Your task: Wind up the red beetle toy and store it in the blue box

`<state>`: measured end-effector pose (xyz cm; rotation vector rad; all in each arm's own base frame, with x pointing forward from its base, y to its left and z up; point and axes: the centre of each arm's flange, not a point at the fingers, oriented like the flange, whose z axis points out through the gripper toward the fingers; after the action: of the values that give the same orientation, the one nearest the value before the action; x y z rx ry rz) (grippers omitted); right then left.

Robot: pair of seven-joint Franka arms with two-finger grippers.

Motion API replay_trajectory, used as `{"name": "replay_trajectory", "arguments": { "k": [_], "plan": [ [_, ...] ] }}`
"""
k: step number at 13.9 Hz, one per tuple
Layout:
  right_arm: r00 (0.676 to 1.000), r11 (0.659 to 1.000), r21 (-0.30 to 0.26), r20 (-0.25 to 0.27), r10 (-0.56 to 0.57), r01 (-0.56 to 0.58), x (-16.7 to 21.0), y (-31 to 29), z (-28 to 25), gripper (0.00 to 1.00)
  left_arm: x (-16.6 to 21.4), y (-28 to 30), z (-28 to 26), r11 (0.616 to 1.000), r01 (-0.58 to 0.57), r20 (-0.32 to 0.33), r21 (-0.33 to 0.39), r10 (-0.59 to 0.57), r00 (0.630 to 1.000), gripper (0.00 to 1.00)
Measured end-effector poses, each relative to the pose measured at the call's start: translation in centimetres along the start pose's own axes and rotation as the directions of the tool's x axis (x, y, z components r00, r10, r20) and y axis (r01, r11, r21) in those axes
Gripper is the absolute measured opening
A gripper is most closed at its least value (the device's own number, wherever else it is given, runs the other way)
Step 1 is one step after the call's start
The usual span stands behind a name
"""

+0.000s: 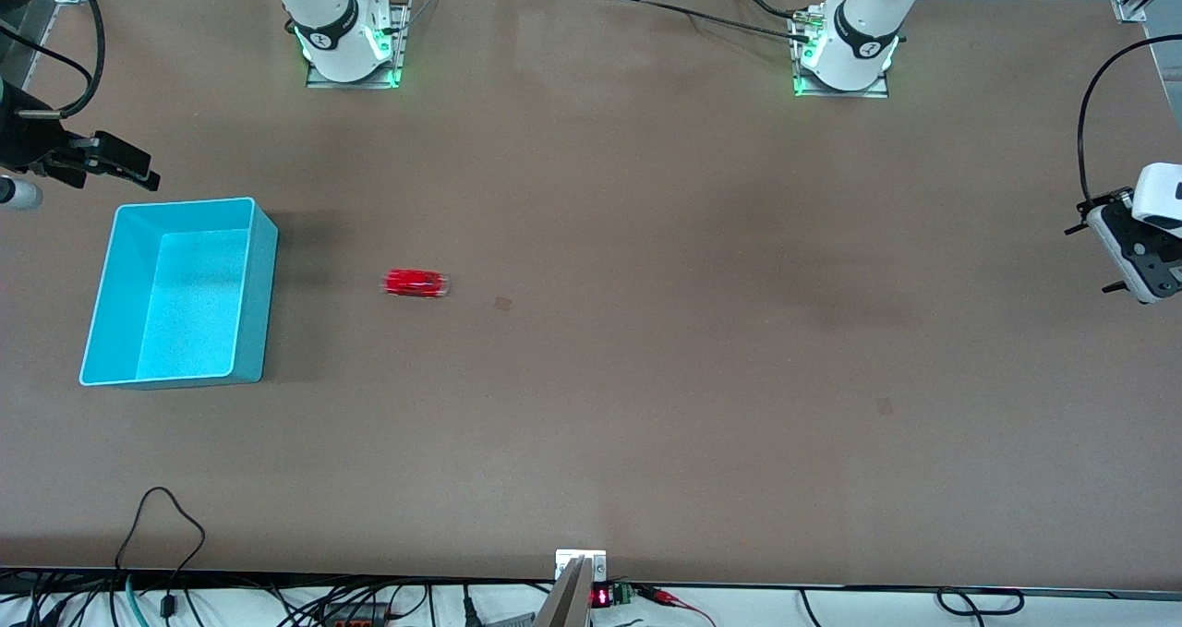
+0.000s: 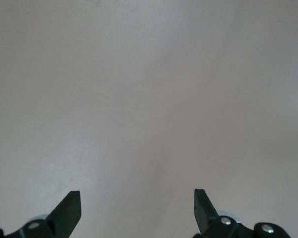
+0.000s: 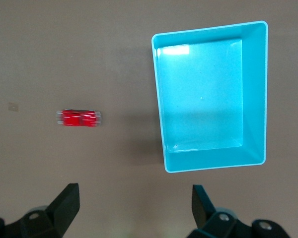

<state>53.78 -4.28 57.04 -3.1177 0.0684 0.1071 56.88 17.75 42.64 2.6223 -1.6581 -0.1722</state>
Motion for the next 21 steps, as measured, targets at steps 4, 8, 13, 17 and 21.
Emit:
{"name": "replay_trajectory", "arguments": {
  "k": [4,8,13,17,21],
  "plan": [
    [1.0,1.0,0.0,0.001,0.0,0.0,0.0,0.0,0.0,1.0,0.0,0.0,-0.2,1.0,0.013,0.001,-0.003,-0.013,1.0,1.0],
    [1.0,1.0,0.0,0.004,0.001,-0.001,0.1,0.0,0.1,1.0,-0.1,0.0,-0.5,1.0,0.028,0.002,-0.006,-0.028,1.0,1.0],
    [1.0,1.0,0.0,0.024,-0.001,0.001,0.8,-0.2,1.4,1.0,3.0,1.7,-3.8,0.95,0.297,0.057,-0.1,-0.292,0.955,1.0],
    [1.0,1.0,-0.004,0.025,-0.01,0.01,1.9,-0.8,2.9,1.0,11.2,6.0,-8.7,0.828,0.548,0.162,-0.118,-0.529,0.833,1.0],
    [0.999,1.0,-0.01,0.034,-0.019,0.019,3.6,-1.4,5.3,1.0,17.4,9.8,-10.4,0.653,0.756,0.222,-0.052,-0.73,0.646,1.0]
  ]
}}
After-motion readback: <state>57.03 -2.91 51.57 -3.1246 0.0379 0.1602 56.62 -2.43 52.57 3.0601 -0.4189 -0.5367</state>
